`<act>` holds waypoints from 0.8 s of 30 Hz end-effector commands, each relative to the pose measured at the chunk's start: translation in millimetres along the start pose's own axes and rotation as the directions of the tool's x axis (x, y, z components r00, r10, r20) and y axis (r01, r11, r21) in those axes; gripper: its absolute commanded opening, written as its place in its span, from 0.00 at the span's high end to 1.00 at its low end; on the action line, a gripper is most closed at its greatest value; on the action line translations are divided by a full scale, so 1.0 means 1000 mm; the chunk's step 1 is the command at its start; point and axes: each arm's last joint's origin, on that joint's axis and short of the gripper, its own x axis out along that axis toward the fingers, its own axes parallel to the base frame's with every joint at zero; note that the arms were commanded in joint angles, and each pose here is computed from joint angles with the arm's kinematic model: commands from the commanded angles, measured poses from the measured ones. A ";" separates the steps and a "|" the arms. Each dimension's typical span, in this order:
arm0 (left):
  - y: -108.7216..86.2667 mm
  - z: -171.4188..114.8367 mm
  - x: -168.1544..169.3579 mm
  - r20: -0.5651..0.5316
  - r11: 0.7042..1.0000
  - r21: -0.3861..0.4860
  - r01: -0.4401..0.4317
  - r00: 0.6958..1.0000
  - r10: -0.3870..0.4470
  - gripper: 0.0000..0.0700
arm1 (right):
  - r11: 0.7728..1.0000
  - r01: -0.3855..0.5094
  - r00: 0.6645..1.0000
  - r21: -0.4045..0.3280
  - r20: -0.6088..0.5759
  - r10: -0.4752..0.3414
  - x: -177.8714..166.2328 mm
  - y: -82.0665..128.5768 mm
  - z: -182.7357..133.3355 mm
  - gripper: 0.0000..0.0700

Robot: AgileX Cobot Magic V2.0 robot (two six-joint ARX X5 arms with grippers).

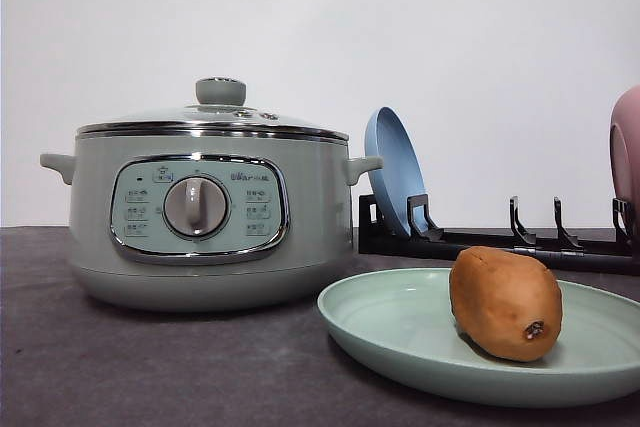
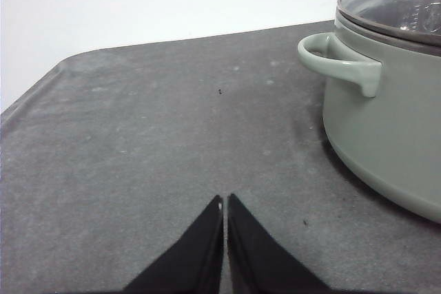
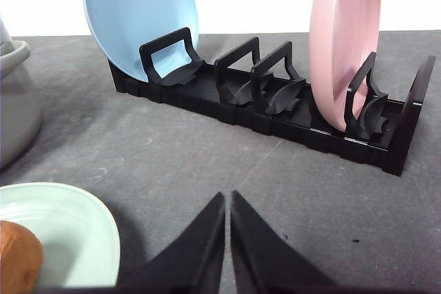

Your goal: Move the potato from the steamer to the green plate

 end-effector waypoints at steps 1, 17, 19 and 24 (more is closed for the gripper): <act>-0.001 -0.007 0.002 -0.023 1.000 0.001 0.001 1.000 -0.001 1.00 | 1.000 0.000 1.000 -0.004 0.001 0.000 0.000 0.000 -0.001 1.00; -0.001 -0.007 0.002 -0.023 1.000 0.000 0.001 1.000 -0.001 1.00 | 1.000 0.000 1.000 -0.004 0.001 0.000 0.000 0.000 -0.001 1.00; -0.001 -0.007 0.002 -0.023 1.000 0.001 0.001 1.000 -0.001 1.00 | 1.000 0.000 1.000 -0.004 0.001 0.000 0.000 0.000 -0.001 1.00; -0.001 -0.007 0.002 -0.023 1.000 0.001 0.001 1.000 -0.001 1.00 | 1.000 0.000 1.000 -0.004 0.001 0.000 0.000 0.000 -0.001 1.00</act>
